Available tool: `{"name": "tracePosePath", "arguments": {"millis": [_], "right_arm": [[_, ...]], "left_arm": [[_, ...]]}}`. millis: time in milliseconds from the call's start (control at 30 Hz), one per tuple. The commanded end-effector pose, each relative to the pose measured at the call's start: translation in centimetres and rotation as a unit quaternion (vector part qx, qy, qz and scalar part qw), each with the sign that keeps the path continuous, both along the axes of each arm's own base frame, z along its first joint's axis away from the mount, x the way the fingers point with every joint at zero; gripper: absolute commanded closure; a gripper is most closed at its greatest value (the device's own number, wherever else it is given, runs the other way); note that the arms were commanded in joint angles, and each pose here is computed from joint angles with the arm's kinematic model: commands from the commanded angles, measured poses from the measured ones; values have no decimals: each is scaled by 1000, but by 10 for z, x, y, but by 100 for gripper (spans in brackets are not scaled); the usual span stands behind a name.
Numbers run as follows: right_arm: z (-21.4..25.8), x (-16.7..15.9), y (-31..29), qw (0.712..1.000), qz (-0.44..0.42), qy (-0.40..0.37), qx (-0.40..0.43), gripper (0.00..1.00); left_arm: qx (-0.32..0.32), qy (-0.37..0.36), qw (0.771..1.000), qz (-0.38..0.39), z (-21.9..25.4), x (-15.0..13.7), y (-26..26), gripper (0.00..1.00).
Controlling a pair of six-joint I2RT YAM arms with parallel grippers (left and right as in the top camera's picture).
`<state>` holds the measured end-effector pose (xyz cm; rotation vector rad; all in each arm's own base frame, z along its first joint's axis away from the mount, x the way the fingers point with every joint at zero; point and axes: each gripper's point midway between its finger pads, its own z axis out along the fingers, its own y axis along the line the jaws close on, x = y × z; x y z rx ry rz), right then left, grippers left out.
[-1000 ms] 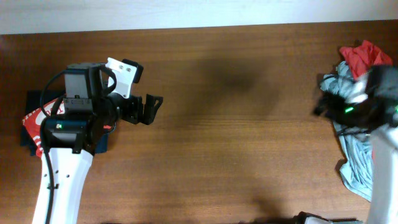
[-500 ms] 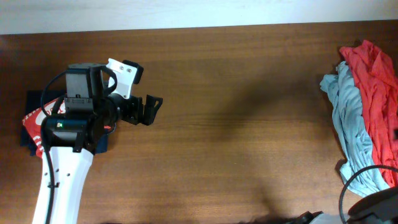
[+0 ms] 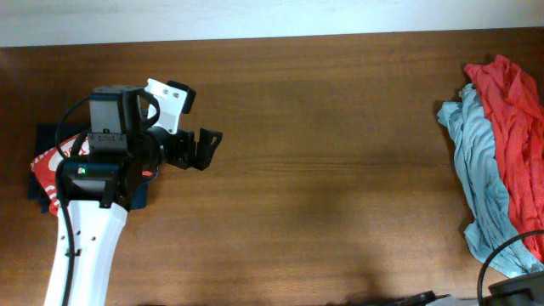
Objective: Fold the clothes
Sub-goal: 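Reach the right gripper to the clothes pile and grasp the orange-red shirt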
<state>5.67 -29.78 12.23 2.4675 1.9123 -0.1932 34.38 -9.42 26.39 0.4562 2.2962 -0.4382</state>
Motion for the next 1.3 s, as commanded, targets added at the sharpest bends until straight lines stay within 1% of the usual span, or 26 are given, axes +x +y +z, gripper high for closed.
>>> {"name": "tracePosePath", "arguments": {"millis": [0, 167, 233, 300, 467, 767, 933, 1000, 1100, 1167, 1267], "right_arm": [[-7, -19, -8, 1000, -24, 14, -10, 1], [-9, -16, -28, 999, -16, 6, -42, 0], [-12, -15, -33, 999, -16, 6, -47, 4], [-21, -15, -36, 999, -16, 7, -39, 7], [-41, -16, -37, 1000, -16, 17, -13, 9], [-66, -19, -46, 999, -20, 34, 1, 14], [-67, -19, -47, 999, -26, 34, -2, 28], [-66, -23, -46, 998, -45, 44, -4, 31], [-66, -24, -47, 998, -50, 46, -6, 30], [-66, -27, -47, 996, -67, 54, -10, 25], [-66, -27, -50, 996, -73, 54, -16, 21]], "left_arm": [[-2, -6, 1000, 5, 6, 3, 0, 1], [-2, -6, 1000, 5, 6, 3, 0, 1], [-2, -6, 1000, 5, 6, 3, 0, 1], [-2, -6, 1000, 5, 6, 3, 0, 1], [-2, -10, 1000, 5, 7, 4, 0, 1], [-3, -11, 1000, 5, 8, 4, -1, 1], [-4, -11, 1000, 4, 8, 4, -1, 1], [-4, -10, 1000, 3, 8, 4, -1, 1], [-4, -8, 1000, 3, 7, 3, -1, 1], [-4, -8, 1000, 4, 7, 3, -1, 1], [-4, -7, 1000, 4, 7, 3, -1, 1]]}}
